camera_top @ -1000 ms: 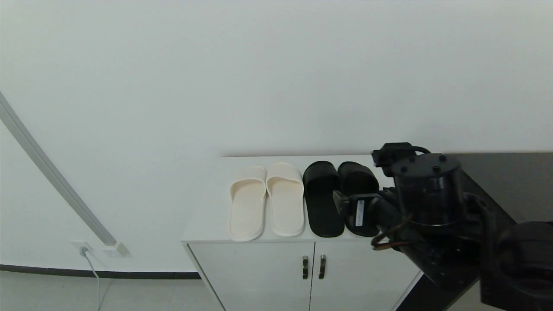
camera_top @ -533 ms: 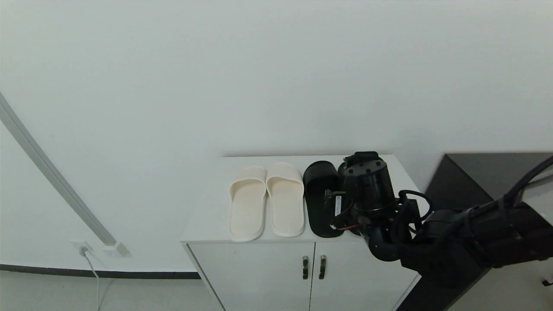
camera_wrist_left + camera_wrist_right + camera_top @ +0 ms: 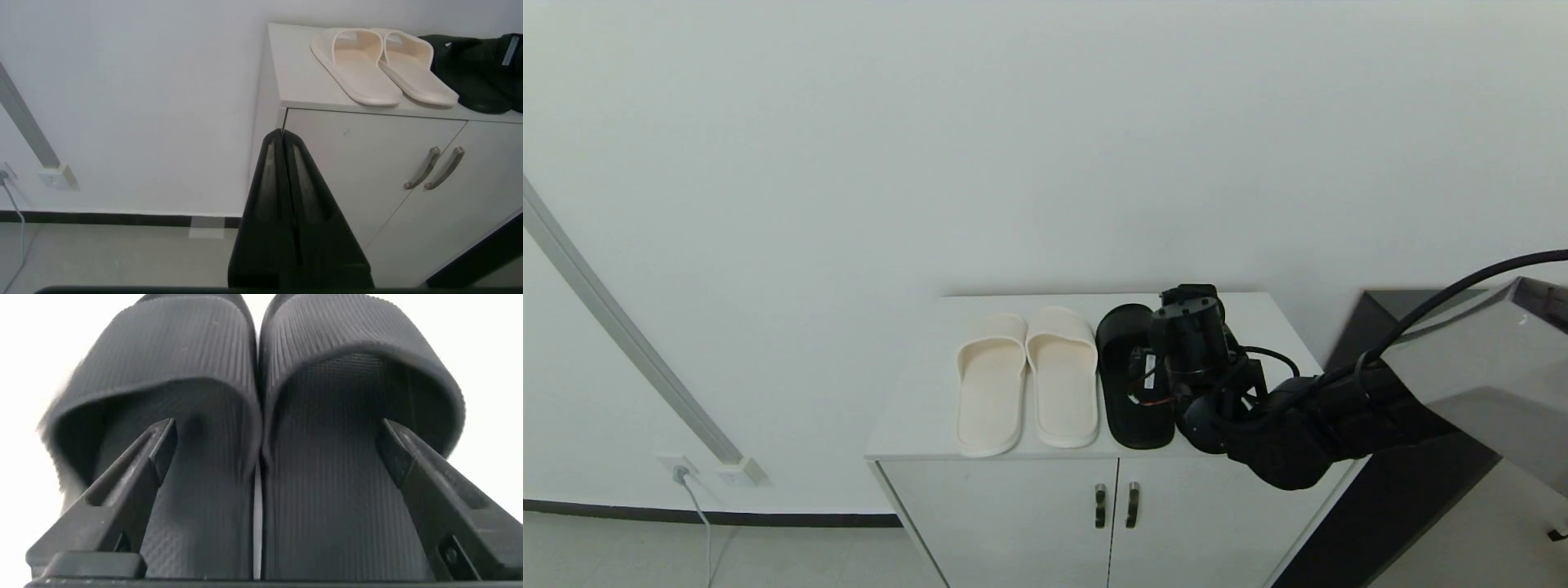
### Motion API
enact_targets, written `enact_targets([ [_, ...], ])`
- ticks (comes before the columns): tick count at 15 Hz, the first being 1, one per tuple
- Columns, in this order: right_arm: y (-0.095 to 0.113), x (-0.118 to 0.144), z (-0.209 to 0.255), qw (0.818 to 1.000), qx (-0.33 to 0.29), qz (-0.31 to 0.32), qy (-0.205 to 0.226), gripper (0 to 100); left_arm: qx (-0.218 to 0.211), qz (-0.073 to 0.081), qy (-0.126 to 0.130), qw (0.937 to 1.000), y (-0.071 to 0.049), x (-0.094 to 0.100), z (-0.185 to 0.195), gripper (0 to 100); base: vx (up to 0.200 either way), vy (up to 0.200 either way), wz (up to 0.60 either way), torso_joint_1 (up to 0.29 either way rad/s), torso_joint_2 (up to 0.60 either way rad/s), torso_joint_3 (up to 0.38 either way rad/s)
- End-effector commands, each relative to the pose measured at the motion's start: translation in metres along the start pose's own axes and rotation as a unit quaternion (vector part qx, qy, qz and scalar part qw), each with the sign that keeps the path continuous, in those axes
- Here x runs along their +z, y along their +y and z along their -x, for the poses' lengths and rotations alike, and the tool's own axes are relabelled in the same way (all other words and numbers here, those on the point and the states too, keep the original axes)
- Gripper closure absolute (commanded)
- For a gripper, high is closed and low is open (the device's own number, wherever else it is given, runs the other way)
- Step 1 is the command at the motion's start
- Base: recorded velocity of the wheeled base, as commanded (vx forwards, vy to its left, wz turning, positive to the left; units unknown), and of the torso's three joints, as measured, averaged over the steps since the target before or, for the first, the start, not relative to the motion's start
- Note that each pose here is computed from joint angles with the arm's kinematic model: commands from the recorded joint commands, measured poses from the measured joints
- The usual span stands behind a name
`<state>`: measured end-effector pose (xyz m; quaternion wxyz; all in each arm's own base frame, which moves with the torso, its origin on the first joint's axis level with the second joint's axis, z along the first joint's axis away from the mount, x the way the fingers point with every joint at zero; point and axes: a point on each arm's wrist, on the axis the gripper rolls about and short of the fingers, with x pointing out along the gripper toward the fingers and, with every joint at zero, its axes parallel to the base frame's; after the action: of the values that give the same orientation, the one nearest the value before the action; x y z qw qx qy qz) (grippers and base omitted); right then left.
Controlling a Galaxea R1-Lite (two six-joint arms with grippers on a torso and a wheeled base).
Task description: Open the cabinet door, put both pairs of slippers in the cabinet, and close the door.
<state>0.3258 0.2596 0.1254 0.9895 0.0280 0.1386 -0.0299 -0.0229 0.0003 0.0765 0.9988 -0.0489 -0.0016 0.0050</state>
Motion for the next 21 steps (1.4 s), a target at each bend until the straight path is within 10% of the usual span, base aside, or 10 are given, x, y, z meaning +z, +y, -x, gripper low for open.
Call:
enact_targets([
  [1,0.005,-0.004,-0.010,1.000,-0.001,0.000,0.000,0,0.000,0.000,0.000,1.0000,0.000,0.000,0.000,100,0.000,0.000,0.00,0.000,0.00,0.000],
  [14,0.009,0.009,-0.044,0.999,-0.002,0.000,-0.032,0,0.000,0.000,0.000,1.0000,0.000,0.000,0.000,100,0.000,0.000,0.00,0.000,0.00,0.000],
  [15,0.009,0.006,-0.045,1.000,-0.003,0.001,-0.030,100,0.000,0.000,0.000,1.0000,0.000,0.000,0.000,100,0.000,0.000,0.00,0.000,0.00,0.000],
  [21,0.009,0.003,-0.045,1.000,-0.005,0.004,-0.027,100,-0.001,0.000,0.000,1.0000,0.000,0.000,0.000,100,0.000,0.000,0.00,0.000,0.00,0.000],
])
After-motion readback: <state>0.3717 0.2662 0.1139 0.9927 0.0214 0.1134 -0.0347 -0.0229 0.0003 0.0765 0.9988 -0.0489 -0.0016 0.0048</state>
